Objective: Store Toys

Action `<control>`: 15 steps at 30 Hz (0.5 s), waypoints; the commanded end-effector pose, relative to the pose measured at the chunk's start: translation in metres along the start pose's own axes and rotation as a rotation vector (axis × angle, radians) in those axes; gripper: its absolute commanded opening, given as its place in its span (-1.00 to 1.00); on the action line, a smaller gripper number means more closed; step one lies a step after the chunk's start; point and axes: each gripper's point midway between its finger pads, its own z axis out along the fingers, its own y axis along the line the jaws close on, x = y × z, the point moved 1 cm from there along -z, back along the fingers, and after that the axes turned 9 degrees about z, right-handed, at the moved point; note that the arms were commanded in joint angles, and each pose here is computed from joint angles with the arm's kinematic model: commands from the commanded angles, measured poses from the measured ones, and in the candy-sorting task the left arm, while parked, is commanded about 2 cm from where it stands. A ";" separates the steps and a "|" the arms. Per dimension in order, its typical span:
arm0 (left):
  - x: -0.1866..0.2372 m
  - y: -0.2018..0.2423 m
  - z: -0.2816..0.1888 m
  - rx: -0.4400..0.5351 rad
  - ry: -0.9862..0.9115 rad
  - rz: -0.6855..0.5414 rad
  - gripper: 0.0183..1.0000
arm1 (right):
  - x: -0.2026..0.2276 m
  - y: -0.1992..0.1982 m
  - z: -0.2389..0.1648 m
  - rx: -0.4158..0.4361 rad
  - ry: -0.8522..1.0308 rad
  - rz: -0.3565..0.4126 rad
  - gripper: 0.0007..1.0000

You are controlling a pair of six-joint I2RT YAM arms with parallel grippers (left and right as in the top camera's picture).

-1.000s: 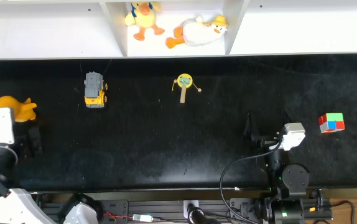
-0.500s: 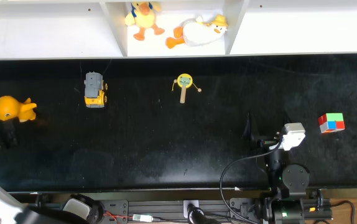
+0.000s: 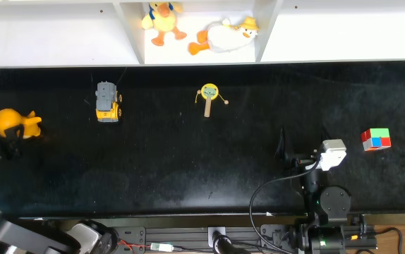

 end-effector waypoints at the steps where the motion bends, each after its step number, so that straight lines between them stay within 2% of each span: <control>1: -0.004 0.003 0.007 -0.001 0.016 0.009 0.99 | 0.003 -0.002 0.000 0.005 -0.001 0.004 0.99; 15: 0.006 0.012 0.029 -0.005 0.046 0.000 1.00 | 0.003 -0.002 0.000 0.005 -0.001 0.004 0.99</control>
